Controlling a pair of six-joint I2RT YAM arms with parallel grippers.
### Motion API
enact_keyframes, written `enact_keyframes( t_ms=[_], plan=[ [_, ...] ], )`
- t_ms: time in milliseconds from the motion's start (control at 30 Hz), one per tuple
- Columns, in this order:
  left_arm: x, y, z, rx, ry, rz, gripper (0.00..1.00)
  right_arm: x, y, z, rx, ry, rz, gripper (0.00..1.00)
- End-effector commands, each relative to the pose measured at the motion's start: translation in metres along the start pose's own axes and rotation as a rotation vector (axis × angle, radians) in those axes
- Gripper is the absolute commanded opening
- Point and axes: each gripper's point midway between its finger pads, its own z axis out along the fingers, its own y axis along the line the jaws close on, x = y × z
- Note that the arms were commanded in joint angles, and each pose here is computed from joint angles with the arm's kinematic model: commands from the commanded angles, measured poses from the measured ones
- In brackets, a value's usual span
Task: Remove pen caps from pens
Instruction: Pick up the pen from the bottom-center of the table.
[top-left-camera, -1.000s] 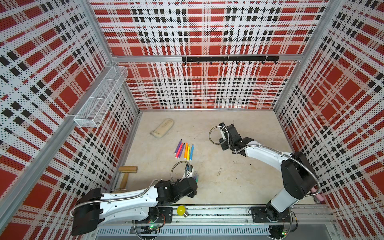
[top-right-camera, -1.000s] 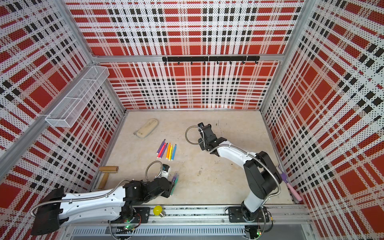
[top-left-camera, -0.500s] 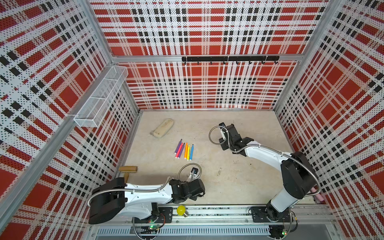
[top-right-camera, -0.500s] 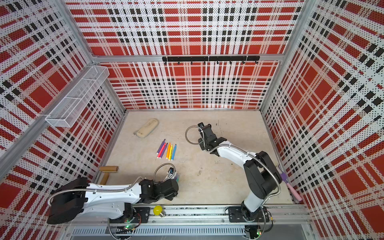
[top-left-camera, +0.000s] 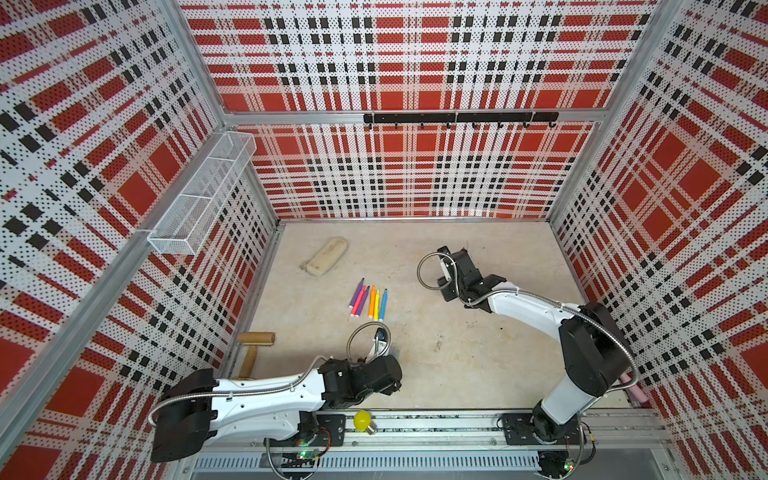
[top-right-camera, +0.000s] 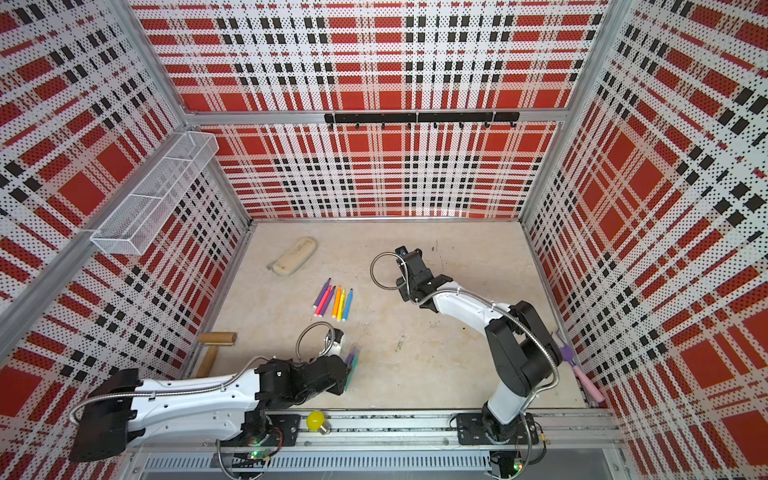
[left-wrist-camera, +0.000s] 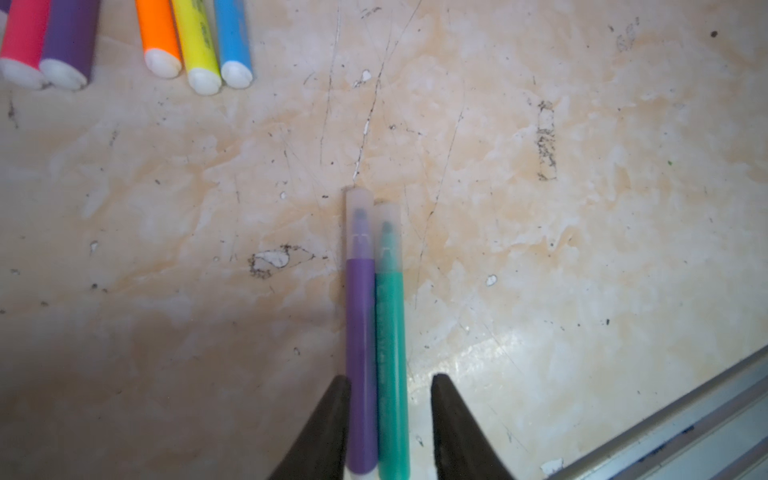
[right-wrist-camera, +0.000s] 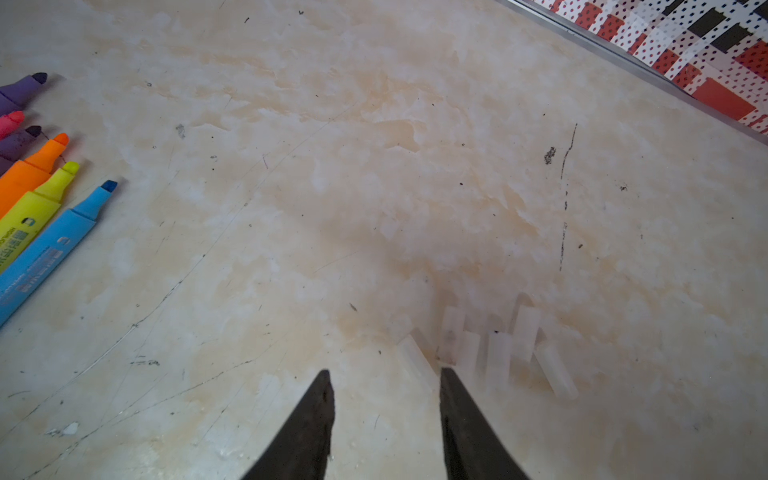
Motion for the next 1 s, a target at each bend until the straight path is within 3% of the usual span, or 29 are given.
enact_keyframes(
  t_ms=[0, 633, 967],
  plan=[
    [0.007, 0.017, 0.005, -0.067, 0.013, -0.001, 0.32, -0.005, 0.004, 0.003, -0.011, -0.017, 0.001, 0.45],
    [0.025, 0.011, 0.028, -0.045, 0.101, 0.032, 0.31, -0.004, 0.005, 0.005, -0.008, -0.011, -0.006, 0.45],
    [0.038, 0.023, 0.04, -0.123, 0.175, 0.051, 0.29, -0.004, 0.005, 0.006, -0.007, -0.008, -0.007, 0.46]
  ],
)
